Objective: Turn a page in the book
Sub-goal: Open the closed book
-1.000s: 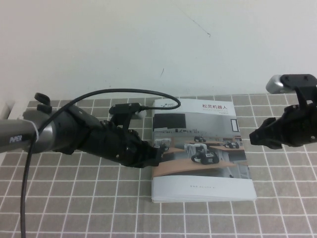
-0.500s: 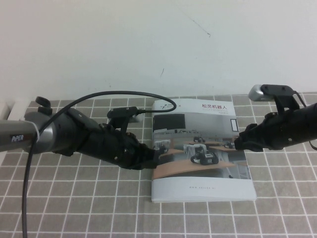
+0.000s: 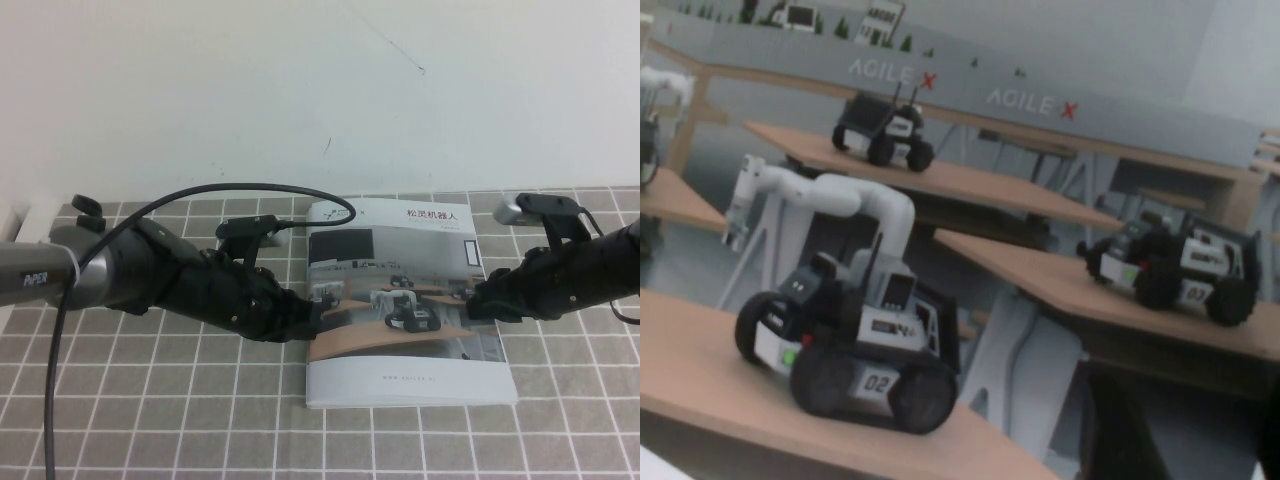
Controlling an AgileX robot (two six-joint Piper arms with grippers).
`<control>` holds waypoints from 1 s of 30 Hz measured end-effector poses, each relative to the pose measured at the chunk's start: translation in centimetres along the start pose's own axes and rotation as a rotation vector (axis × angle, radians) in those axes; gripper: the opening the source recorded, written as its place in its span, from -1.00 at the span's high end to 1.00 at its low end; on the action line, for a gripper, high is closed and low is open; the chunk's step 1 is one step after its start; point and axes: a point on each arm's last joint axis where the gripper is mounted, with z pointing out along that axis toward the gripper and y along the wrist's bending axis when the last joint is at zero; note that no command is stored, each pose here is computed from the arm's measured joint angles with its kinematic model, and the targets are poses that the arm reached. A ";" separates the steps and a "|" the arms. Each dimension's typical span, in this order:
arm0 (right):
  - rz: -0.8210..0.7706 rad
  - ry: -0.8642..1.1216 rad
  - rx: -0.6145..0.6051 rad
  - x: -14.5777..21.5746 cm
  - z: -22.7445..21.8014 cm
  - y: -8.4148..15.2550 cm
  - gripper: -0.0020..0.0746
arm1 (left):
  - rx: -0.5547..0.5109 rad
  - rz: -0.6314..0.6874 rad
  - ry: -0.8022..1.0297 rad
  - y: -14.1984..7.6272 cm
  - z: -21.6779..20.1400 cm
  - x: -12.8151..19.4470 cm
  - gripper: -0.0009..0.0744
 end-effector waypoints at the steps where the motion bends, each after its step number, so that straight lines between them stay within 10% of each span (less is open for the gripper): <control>1: -0.001 -0.003 0.001 0.0 0.0 0.0 0.13 | 0.000 0.000 0.000 0.0 0.0 0.0 0.99; 30: 0.023 -0.037 0.014 -0.3 0.2 -0.2 0.13 | 0.000 0.000 0.000 0.0 0.0 0.0 0.99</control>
